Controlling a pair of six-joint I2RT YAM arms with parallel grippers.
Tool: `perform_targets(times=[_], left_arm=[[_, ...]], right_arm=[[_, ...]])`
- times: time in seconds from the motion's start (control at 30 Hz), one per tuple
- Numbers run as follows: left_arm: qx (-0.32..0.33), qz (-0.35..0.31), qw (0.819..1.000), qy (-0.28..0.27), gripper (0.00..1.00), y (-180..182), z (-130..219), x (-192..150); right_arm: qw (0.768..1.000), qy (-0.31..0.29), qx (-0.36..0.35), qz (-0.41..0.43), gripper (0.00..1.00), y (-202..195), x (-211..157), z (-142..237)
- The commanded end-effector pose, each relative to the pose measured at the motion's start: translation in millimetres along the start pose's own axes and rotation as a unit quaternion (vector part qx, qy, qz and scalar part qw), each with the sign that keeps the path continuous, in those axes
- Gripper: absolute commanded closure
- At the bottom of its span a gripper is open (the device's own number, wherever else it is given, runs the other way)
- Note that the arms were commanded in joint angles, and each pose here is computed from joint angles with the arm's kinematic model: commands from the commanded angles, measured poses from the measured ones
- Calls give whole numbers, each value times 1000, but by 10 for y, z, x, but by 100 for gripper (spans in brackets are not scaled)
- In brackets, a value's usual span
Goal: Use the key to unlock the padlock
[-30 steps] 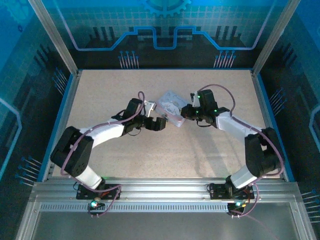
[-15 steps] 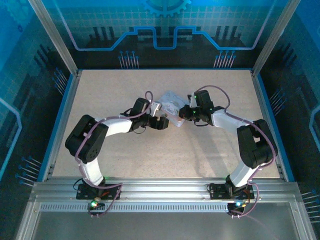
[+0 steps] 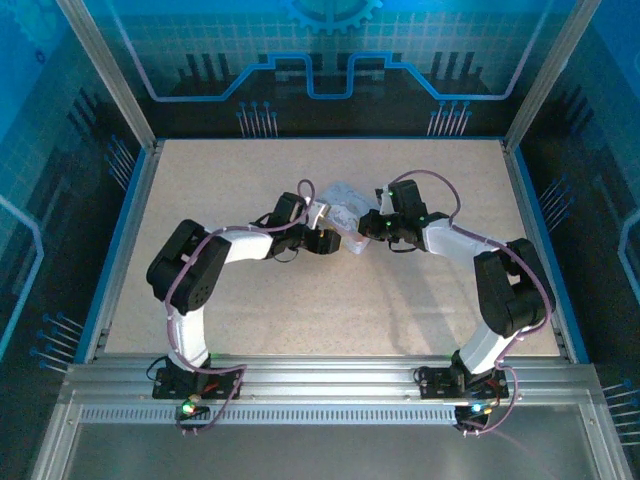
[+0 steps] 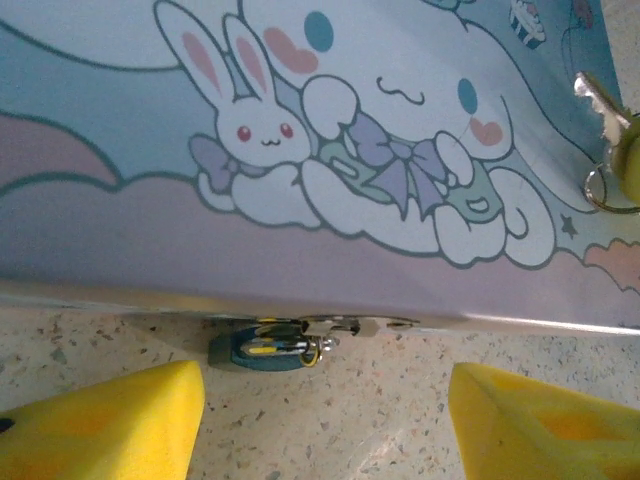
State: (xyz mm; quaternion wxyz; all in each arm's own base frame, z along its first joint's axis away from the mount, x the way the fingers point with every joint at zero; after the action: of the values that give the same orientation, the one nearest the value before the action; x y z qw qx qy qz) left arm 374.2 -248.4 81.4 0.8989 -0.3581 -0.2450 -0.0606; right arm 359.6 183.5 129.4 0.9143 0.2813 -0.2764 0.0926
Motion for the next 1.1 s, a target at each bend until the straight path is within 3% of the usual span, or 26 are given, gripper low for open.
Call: perform_targets(times=[0.0, 0.53, 1.07], left_arm=[[-17, -27, 999, -8, 33, -31, -47, 94], [-39, -42, 998, 13, 36, -26, -157, 44], [-54, -16, 998, 20, 50, -52, -199, 41]], right_arm=[[997, 57, -42, -10, 100, -126, -272, -57], [997, 59, -42, -6, 100, -91, -253, -90], [997, 63, -40, -3, 100, -45, -279, -150]])
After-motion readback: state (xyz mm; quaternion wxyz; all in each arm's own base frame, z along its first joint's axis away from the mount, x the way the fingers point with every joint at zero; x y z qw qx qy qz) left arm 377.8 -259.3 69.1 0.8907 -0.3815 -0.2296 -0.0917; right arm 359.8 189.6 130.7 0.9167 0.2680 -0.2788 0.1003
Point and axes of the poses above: each hand's point on the last joint's axis, 136 mm out from that joint toward the fingers, its own z axis back along the fingers, its own y axis along the line the jaws close on, x = y × z, the point moved 5 cm from there along z, back along the fingers, and after that the axes turned 15 degrees about z, right-handed, at the moved point
